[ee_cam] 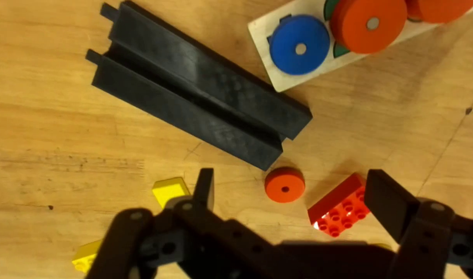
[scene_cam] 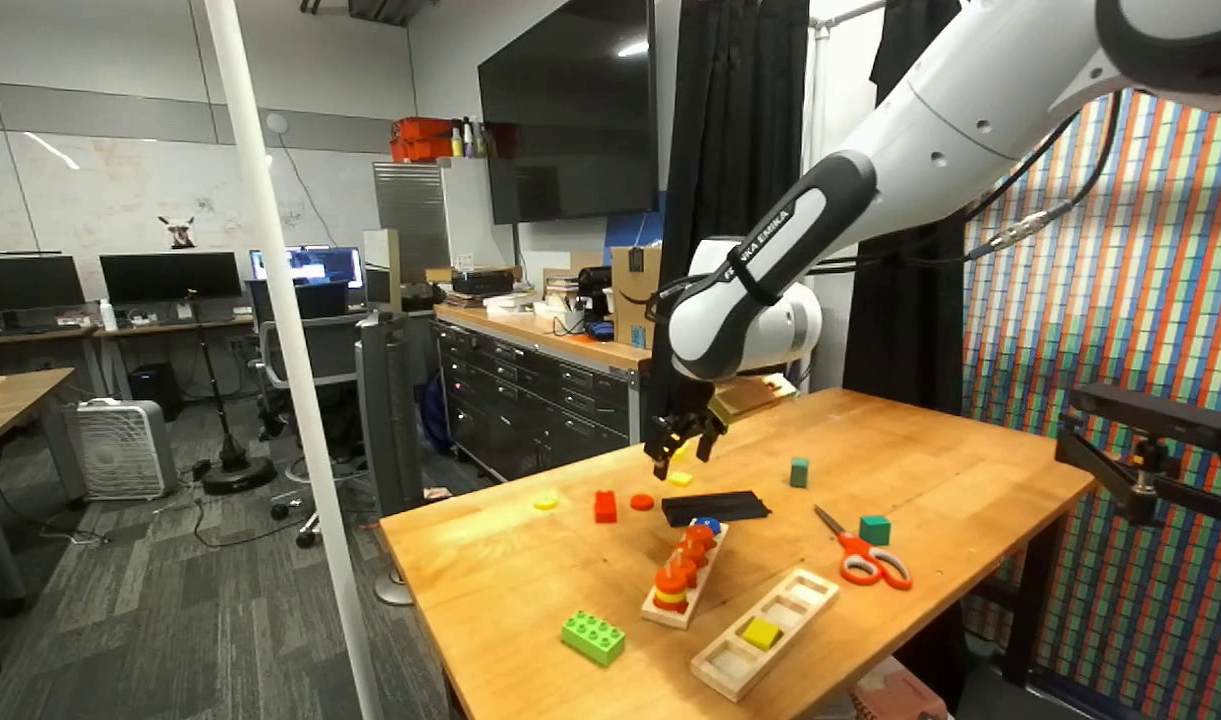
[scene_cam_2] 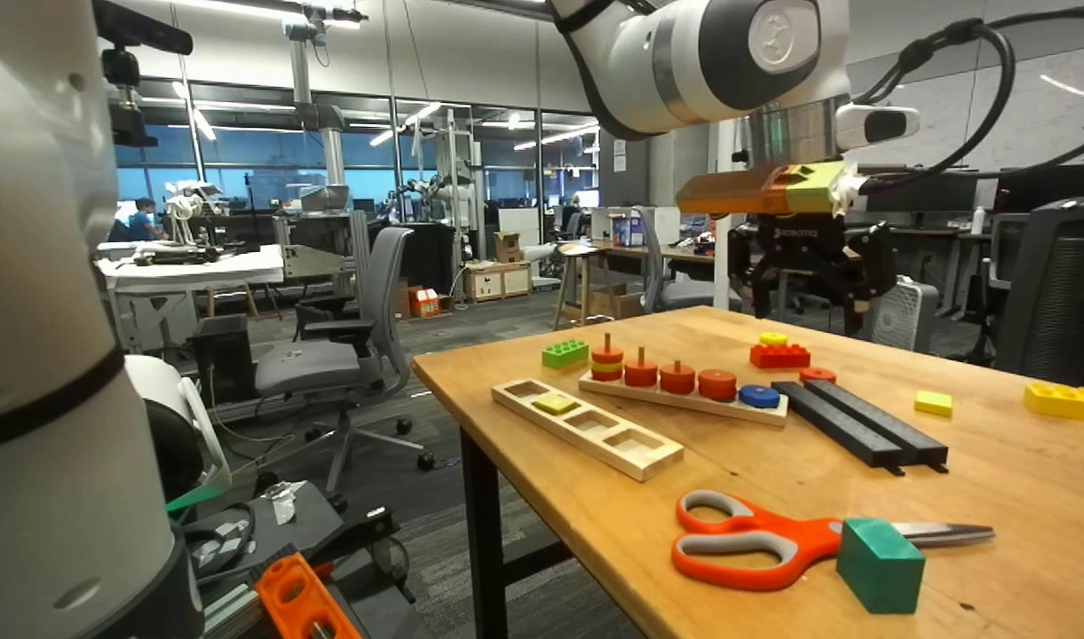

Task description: Put the yellow square in its empty wooden pod

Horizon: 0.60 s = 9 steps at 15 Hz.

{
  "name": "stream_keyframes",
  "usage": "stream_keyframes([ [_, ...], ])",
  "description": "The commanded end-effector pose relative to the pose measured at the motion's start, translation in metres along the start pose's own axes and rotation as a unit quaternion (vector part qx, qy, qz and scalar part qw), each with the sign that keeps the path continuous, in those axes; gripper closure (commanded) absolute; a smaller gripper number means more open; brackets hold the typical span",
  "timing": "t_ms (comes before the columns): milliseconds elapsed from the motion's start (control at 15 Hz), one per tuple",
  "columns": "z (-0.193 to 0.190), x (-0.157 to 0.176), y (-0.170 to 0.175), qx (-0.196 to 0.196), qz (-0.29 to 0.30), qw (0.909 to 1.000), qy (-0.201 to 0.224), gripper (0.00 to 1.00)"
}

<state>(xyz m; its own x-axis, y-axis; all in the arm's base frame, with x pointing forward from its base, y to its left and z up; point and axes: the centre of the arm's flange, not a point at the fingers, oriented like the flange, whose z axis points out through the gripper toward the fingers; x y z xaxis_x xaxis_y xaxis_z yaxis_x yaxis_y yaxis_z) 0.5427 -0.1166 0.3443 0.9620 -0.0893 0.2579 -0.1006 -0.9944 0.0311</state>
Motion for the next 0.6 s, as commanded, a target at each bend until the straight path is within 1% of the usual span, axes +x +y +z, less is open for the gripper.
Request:
stream_keyframes([
  [0, 0.023, 0.045, 0.021, 0.022, 0.029, 0.9993, 0.005, 0.00],
  [200, 0.042, 0.063, 0.039, 0.036, 0.050, 0.9981, -0.003, 0.00],
  [533, 0.066, 0.089, 0.071, 0.023, 0.051, 0.9977, -0.038, 0.00],
])
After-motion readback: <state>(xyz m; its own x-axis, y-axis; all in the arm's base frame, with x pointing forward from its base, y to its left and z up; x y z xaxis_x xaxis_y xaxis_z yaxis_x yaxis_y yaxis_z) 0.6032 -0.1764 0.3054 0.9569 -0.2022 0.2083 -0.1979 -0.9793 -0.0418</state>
